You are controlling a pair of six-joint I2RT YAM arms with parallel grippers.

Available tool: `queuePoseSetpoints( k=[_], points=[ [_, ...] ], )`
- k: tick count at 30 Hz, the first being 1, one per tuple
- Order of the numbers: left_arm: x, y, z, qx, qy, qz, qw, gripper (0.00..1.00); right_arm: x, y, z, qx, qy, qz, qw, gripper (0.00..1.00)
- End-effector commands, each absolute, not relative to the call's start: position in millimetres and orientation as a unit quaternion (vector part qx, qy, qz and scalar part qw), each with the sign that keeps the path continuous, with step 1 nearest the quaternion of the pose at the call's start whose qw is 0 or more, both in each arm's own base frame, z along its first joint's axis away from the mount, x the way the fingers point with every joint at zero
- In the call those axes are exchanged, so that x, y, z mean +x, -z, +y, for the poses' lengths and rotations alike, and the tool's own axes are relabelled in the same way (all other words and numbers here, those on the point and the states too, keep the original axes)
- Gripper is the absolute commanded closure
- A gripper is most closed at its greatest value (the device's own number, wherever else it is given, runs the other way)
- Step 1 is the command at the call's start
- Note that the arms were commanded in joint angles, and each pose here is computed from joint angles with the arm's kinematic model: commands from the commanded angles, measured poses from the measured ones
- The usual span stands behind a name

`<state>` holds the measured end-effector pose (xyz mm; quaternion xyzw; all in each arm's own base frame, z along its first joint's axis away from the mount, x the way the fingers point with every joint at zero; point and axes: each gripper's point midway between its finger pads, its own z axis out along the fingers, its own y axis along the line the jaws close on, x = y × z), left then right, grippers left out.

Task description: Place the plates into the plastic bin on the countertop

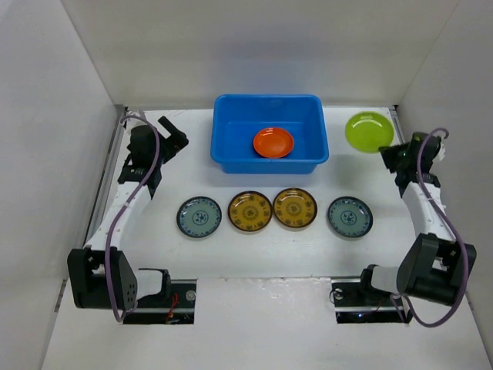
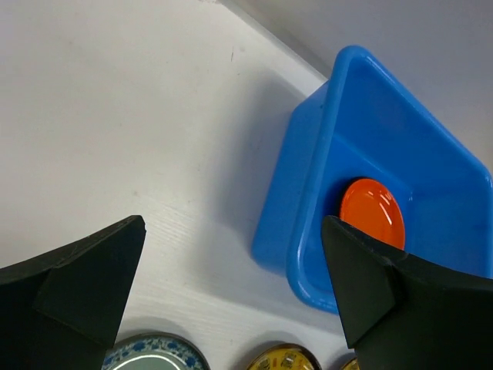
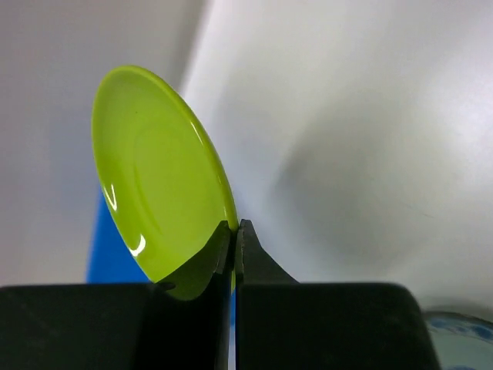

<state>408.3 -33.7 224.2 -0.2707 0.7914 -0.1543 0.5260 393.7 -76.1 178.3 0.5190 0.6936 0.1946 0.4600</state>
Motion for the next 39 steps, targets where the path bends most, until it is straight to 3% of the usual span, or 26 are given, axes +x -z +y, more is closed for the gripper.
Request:
queuePoseSetpoints(
  k=[1,7,20,31,39],
  points=[
    [389.6,-221.6,-31.8,-0.28,0.144,0.789,0.528,0.0,417.3,-270.7,-59.0,0.461,-0.218,0.672,0.538,1.0],
    [355.6,-199.3,-34.3,-0.281,0.136,0.805,0.504,0.0,468.2,-318.6,42.2,0.308,-0.265,0.748,0.525,0.99],
    [294.1,-156.7,-19.2,-0.312,0.101,0.829,0.452,0.0,553.2,-214.9,140.2,0.228,-0.261,0.839,0.42,0.97],
    [273.4,-140.7,-16.0,-0.338,0.1,0.836,0.42,0.0,562.0,-151.6,189.6,0.173,-0.221,0.887,0.367,0.93],
    [267.3,-115.6,-26.8,-0.352,0.117,0.852,0.37,0.0,553.4,-120.7,185.0,0.15,-0.157,0.909,0.356,0.85]
  ],
)
